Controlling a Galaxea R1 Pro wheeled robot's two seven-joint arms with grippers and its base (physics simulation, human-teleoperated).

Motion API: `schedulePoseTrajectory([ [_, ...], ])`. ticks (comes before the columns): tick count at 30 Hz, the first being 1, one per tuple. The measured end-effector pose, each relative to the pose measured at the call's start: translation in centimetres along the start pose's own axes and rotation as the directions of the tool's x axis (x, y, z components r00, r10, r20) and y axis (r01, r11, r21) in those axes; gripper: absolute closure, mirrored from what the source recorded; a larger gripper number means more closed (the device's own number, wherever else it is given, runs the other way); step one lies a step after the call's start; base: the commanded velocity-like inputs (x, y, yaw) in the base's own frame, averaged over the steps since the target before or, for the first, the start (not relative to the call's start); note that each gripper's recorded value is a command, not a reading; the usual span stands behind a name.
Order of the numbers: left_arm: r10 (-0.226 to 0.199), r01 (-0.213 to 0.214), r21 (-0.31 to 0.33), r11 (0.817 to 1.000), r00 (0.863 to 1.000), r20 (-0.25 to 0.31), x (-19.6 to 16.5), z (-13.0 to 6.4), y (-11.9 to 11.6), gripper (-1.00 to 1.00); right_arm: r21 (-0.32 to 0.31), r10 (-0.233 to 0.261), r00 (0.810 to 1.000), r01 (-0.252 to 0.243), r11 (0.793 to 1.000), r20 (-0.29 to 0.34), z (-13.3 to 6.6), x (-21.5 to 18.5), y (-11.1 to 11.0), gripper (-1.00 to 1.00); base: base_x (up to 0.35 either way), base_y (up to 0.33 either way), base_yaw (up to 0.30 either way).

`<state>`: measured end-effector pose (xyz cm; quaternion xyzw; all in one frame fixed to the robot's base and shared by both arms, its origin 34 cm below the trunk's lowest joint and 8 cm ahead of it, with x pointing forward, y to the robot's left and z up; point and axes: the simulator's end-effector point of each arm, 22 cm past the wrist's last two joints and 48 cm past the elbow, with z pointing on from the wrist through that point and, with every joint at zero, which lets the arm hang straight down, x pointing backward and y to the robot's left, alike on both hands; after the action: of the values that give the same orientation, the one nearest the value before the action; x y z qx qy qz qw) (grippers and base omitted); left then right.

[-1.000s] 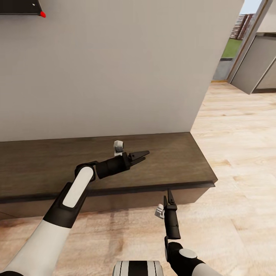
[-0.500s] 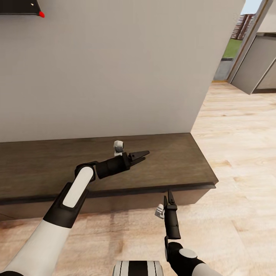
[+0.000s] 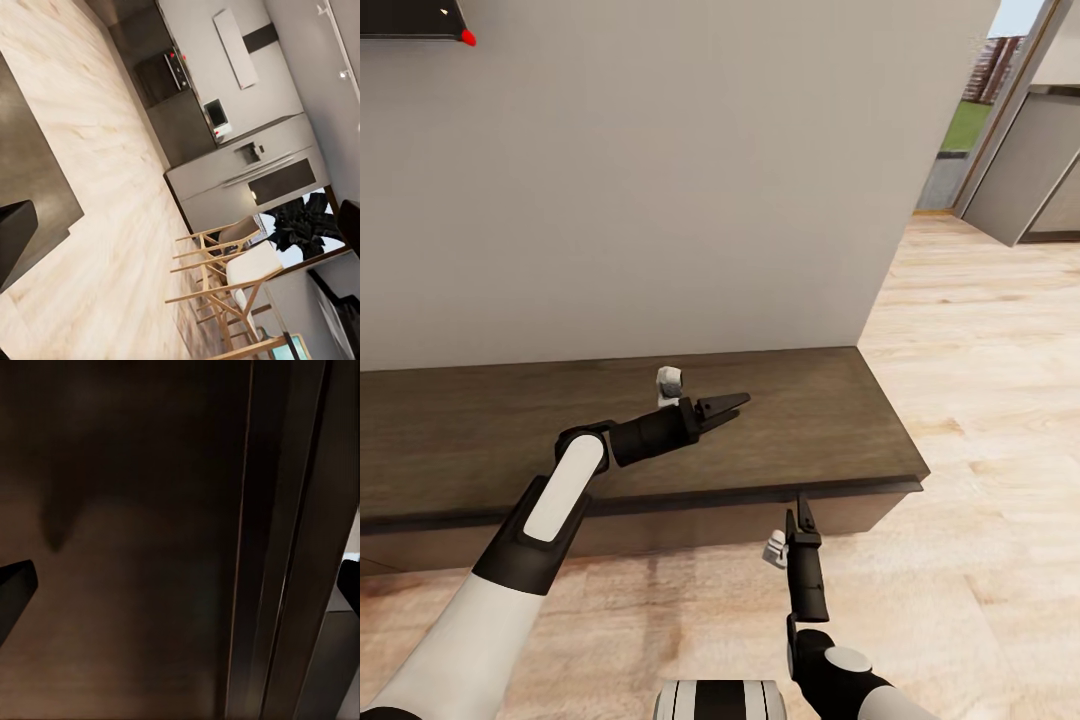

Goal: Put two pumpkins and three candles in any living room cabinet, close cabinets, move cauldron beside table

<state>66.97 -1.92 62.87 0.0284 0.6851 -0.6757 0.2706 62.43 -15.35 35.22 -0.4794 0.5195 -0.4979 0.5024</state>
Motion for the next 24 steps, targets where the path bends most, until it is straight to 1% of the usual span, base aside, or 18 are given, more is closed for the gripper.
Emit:
schedulePoseTrajectory([
  [8, 0.0, 0.0, 0.001, 1.0, 1.0, 0.0, 0.0, 0.0, 0.0, -1.0, 0.02, 0.014, 1.0, -0.014, 1.0, -0.006, 0.5, -0.2, -0.7, -1.0, 0.0, 0.0, 0.0],
  [9, 0.0, 0.0, 0.001, 1.0, 1.0, 0.001, 0.0, 0.0, 0.0, -1.0, 0.02, 0.014, 1.0, -0.014, 1.0, -0.006, 0.5, -0.2, -0.8, 1.0, 0.0, 0.0, 0.0],
  [13, 0.0, 0.0, 0.0, 1.0, 1.0, 0.001, 0.0, 0.0, 0.0, -1.0, 0.026, 0.01, 1.0, -0.01, 1.0, -0.005, 0.5, -0.1, -0.9, 1.0, 0.0, 0.0, 0.0],
  [15, 0.0, 0.0, 0.001, 1.0, 1.0, 0.001, 0.0, 0.0, 0.0, -1.0, 0.06, 0.005, 1.0, -0.005, 0.998, -0.004, 0.6, -0.2, -1.7, 1.0, 0.0, 0.0, 0.0],
  [18, 0.0, 0.0, 0.0, 1.0, 1.0, 0.0, 0.0, 0.0, 0.0, -1.0, 0.05, 0.004, 1.0, -0.004, 0.999, -0.004, 0.6, -0.2, -1.5, 1.0, 0.0, 0.0, 0.0],
  [24, -0.001, 0.001, 0.0, 1.0, 1.0, 0.001, 0.0, 0.0, 0.0, -1.0, 0.05, 0.005, 1.0, -0.005, 0.999, -0.005, 0.6, -0.2, -1.5, 1.0, 0.0, 0.0, 0.0],
])
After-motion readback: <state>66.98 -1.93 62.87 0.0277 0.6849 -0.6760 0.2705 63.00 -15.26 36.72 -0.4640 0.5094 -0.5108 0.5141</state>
